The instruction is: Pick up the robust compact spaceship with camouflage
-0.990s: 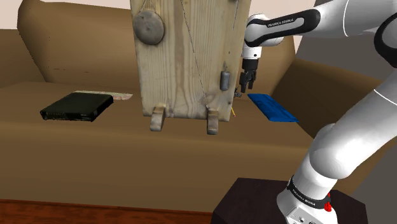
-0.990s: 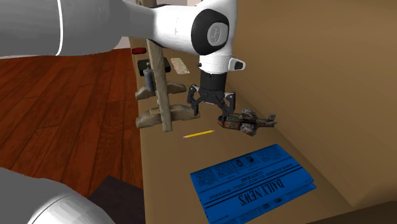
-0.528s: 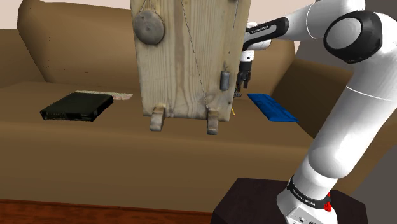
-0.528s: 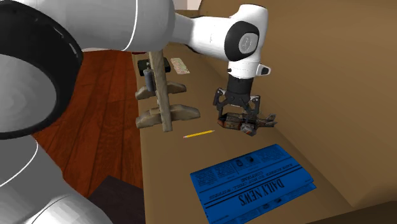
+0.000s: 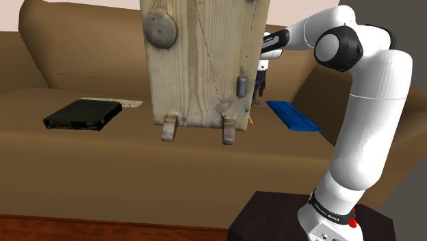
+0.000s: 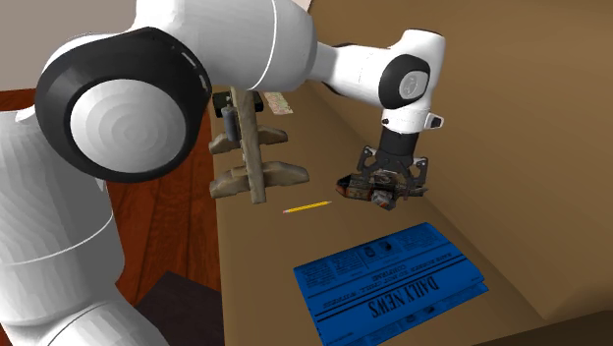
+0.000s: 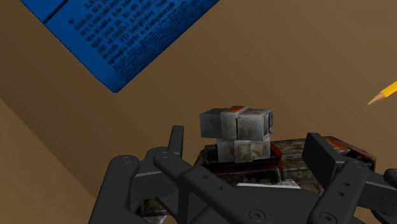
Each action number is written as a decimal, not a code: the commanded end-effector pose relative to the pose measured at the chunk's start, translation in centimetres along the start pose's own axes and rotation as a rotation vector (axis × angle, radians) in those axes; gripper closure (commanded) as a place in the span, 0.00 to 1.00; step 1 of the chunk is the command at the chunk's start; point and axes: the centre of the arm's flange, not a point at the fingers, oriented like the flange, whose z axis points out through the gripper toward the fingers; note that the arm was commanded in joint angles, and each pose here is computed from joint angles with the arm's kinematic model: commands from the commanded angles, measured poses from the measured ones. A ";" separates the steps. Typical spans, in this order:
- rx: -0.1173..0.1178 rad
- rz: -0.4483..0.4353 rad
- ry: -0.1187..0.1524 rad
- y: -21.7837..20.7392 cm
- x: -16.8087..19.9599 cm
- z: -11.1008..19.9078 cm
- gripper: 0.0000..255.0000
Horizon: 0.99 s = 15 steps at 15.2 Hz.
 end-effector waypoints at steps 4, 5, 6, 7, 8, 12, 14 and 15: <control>0.000 0.000 0.000 0.1 0.5 2.6 0.00; 0.000 0.000 0.000 0.1 0.5 2.9 0.00; 0.000 0.000 0.000 0.1 0.5 2.9 0.00; 0.000 0.000 0.000 0.0 0.5 2.8 1.00; 0.000 0.000 0.000 0.0 0.4 2.9 1.00; 0.000 0.000 0.000 0.0 0.4 2.9 1.00; 0.000 0.000 0.000 0.0 0.4 2.9 1.00; 0.000 0.000 0.000 0.0 0.4 2.9 1.00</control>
